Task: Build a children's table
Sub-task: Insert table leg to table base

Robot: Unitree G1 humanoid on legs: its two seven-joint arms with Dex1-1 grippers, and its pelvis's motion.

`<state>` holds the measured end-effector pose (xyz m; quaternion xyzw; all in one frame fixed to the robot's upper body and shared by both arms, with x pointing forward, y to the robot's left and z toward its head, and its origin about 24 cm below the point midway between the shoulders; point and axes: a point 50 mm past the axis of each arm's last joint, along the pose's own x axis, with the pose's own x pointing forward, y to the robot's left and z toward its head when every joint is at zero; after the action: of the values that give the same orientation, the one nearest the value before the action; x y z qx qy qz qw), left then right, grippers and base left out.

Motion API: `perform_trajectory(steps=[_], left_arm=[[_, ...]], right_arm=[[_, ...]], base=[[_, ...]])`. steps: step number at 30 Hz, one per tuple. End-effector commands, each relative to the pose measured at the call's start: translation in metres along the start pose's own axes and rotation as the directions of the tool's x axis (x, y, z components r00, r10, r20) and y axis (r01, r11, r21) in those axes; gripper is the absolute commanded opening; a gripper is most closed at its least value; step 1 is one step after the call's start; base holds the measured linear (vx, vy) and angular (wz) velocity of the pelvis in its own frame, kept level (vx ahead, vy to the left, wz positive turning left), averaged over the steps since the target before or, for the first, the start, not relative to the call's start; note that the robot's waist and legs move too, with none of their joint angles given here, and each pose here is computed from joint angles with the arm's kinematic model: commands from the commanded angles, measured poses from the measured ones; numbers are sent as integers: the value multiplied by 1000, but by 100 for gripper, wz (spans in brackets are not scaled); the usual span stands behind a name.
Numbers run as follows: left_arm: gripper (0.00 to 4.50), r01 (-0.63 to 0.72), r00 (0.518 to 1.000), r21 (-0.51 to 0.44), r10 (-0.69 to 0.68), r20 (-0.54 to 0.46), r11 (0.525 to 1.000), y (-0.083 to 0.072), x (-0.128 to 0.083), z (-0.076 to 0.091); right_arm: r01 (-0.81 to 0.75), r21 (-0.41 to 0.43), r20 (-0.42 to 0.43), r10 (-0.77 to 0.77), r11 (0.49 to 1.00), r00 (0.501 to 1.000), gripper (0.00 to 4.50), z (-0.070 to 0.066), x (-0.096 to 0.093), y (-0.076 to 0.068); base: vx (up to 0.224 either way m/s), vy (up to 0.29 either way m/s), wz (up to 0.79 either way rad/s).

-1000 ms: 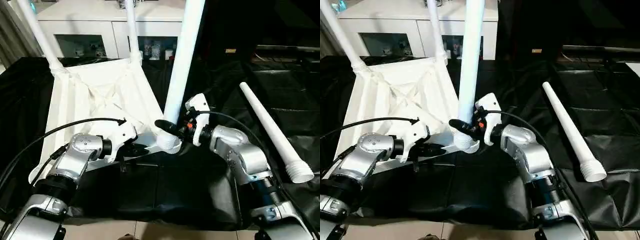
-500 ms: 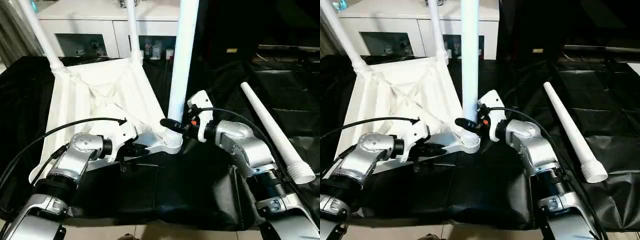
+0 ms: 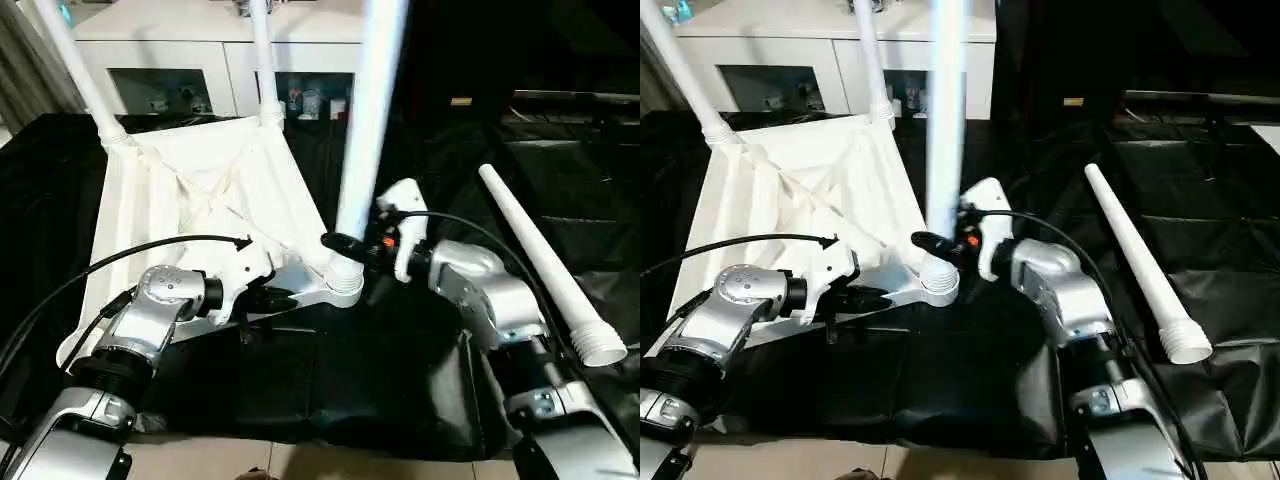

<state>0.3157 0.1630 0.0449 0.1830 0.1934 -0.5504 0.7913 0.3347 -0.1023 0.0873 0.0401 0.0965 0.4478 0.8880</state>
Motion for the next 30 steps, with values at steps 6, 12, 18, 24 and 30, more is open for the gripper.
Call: perform_trajectory(steps=[6, 12, 18, 24, 30], left_arm=[[0, 9, 999, -23, -8, 32, 1000, -2, 4, -1], [0, 4, 999, -27, -3, 37, 1000, -2, 4, -1], [0, 3, 999, -28, -3, 34, 1000, -1, 4, -1], [0, 2, 1000, -26, -1, 29, 1000, -1, 1, -2], [0, 10, 1000, -31, -9, 25, 999, -3, -2, -3]], right_arm=[[133, 17, -79, -131, 991, 988, 182, -31, -13, -6], [196, 15, -47, -195, 980, 980, 182, -41, -17, 0], [186, -54, -34, -188, 981, 982, 182, -45, -14, 17], [163, -104, -49, -169, 981, 984, 182, -46, -9, 25], [117, -118, -96, -129, 986, 987, 182, -49, -7, 31]], base=[[0, 0, 0], [0, 0, 0], [0, 0, 0], [0, 0, 0], [0, 0, 0]])
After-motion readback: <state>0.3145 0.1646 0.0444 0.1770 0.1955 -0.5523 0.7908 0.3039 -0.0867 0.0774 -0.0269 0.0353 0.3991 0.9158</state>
